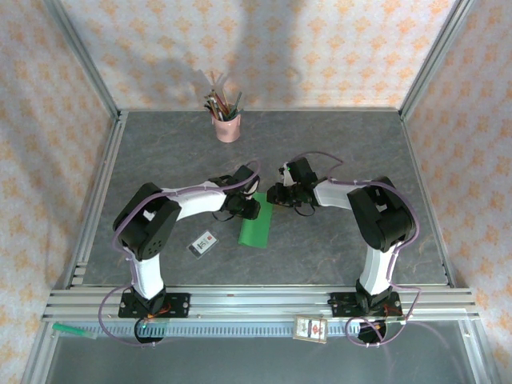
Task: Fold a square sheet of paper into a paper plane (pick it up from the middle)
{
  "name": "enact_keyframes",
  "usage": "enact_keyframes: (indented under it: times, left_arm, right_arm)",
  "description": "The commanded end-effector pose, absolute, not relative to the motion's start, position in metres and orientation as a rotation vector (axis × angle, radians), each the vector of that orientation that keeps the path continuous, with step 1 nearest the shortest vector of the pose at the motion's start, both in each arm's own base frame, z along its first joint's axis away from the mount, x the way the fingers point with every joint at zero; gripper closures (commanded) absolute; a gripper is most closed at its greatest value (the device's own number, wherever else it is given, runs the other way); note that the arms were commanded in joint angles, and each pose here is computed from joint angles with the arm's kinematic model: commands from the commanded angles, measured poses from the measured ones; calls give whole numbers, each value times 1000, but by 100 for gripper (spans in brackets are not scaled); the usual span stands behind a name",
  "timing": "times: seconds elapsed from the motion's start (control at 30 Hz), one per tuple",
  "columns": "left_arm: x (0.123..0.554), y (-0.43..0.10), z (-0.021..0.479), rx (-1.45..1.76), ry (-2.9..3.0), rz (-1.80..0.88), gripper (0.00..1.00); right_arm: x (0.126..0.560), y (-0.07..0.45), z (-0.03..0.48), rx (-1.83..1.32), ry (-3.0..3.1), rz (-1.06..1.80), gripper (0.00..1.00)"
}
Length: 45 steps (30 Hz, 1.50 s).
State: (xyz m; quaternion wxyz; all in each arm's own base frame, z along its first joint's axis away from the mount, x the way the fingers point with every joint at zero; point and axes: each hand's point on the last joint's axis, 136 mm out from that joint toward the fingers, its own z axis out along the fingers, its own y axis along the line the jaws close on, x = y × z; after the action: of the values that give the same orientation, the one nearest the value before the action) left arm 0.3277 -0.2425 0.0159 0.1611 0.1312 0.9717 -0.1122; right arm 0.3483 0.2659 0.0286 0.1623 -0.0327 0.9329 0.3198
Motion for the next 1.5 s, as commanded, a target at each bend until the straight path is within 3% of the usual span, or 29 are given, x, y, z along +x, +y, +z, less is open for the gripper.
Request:
enact_keyframes:
  times: [0.0,1.13,1.47]
  left_arm:
    - [317,-204,-24,368,2880,-67,60]
    - [314,-195,-25,402,2888,-5,58]
    - [312,-189,-31,368,2893,29,58]
  right_arm:
    - [363,264,24,-85,2638,870,71]
    - [366,266,30,-101,2631,880,71]
    - [370,264,59,-125,2572,894,69]
